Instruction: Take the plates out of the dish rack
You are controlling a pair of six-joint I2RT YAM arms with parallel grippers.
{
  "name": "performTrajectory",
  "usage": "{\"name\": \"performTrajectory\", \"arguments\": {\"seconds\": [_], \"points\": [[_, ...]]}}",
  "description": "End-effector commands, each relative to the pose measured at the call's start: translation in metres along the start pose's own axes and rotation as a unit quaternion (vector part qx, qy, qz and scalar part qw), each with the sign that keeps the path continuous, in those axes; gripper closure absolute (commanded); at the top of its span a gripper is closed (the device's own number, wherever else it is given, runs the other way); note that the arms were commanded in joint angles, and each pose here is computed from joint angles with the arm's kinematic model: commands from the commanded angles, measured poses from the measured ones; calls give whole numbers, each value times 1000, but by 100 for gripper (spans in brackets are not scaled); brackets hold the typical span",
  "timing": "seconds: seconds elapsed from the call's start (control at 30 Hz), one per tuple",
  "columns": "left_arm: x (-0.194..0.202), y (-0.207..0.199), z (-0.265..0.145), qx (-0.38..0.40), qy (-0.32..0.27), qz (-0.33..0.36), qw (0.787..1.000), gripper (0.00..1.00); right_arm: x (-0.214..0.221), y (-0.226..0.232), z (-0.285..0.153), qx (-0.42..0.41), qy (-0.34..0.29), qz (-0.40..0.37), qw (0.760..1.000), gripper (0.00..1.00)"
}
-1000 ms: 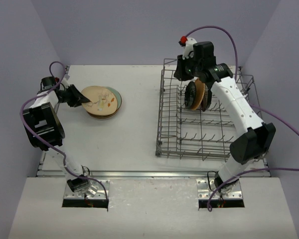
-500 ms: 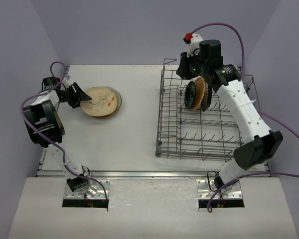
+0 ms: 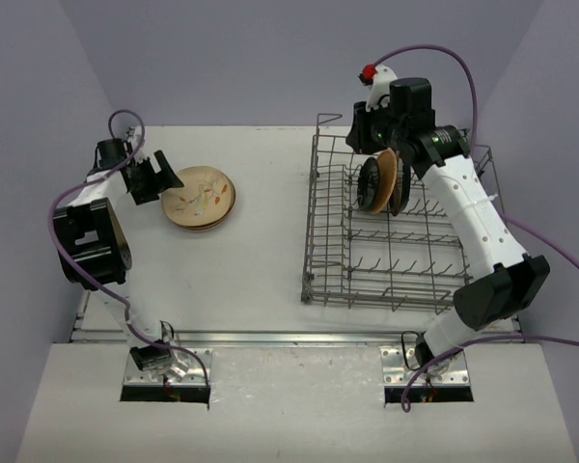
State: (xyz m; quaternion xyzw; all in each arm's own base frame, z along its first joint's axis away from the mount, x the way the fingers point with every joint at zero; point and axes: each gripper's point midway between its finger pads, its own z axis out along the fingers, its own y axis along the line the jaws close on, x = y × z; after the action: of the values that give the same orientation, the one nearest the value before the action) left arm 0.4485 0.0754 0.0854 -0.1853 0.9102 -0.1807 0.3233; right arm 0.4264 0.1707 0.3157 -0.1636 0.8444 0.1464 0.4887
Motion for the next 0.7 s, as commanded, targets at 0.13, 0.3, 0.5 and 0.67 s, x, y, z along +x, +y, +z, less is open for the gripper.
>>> {"name": "performTrajectory", "arguments": {"seconds": [0.13, 0.3, 0.5, 0.67], "points": [[-40, -13, -32, -35, -82, 53, 995, 14, -21, -31, -22, 73, -38, -22, 996, 75], [-89, -39, -110, -68, -209, 106, 970, 14, -16, -88, -39, 170, -39, 11, 985, 75], [-116, -81, -186, -123, -307, 200, 922, 13, 22, -148, -42, 278, 8, 32, 960, 64], [-106, -91, -191, -115, -305, 211, 922, 13, 50, -151, -24, 281, 62, 54, 956, 57]]}}
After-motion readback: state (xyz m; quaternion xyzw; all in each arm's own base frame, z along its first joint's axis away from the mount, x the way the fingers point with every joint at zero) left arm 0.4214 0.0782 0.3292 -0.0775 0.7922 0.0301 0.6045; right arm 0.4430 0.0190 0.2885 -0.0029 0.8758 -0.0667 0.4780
